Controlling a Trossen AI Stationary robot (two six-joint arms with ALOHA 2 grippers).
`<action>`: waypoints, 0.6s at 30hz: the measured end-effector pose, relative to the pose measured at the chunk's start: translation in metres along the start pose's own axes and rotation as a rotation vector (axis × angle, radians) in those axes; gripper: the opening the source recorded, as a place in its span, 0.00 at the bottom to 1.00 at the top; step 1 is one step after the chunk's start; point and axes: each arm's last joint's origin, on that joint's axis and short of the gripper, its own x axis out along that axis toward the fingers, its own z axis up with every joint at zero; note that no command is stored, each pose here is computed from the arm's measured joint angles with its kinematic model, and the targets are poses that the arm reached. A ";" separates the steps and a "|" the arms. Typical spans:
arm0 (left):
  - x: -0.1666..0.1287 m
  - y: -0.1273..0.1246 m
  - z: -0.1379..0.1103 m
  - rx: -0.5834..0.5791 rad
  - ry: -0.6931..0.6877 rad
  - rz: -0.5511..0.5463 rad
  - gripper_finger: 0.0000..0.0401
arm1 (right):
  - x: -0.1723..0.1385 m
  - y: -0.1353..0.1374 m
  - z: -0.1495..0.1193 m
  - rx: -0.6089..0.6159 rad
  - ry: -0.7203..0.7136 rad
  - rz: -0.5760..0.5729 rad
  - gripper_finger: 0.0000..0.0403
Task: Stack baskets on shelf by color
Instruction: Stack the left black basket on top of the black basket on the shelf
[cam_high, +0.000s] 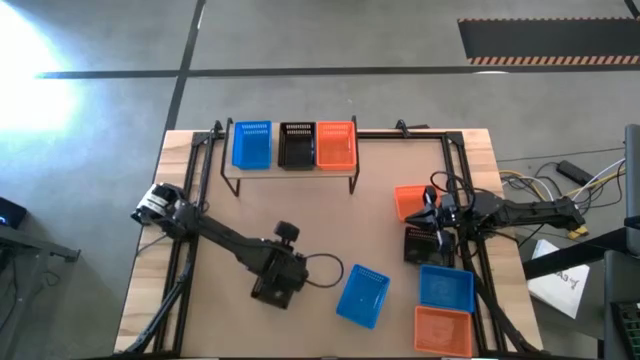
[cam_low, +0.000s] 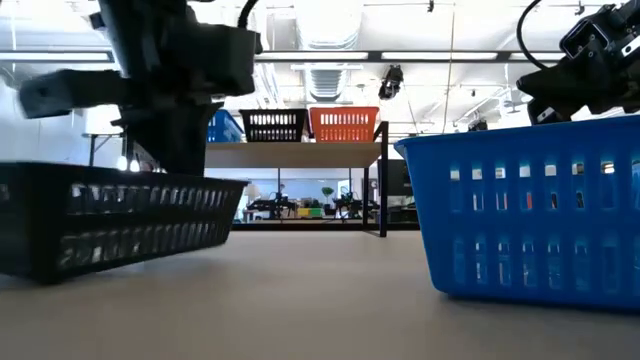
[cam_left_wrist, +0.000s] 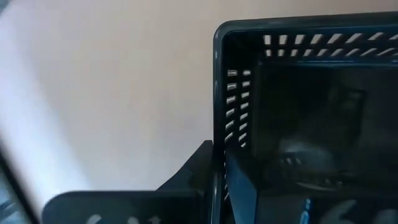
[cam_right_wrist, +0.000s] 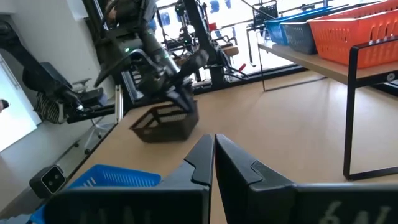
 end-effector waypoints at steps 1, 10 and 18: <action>0.001 0.004 -0.002 -0.004 0.014 0.016 0.03 | 0.000 0.000 0.000 0.000 0.001 -0.001 0.02; 0.022 0.042 -0.033 -0.200 0.087 0.061 0.03 | 0.001 -0.001 -0.002 0.009 0.006 -0.003 0.02; 0.029 0.068 -0.042 -0.367 0.050 0.090 0.03 | 0.000 -0.001 -0.002 0.022 0.008 -0.008 0.02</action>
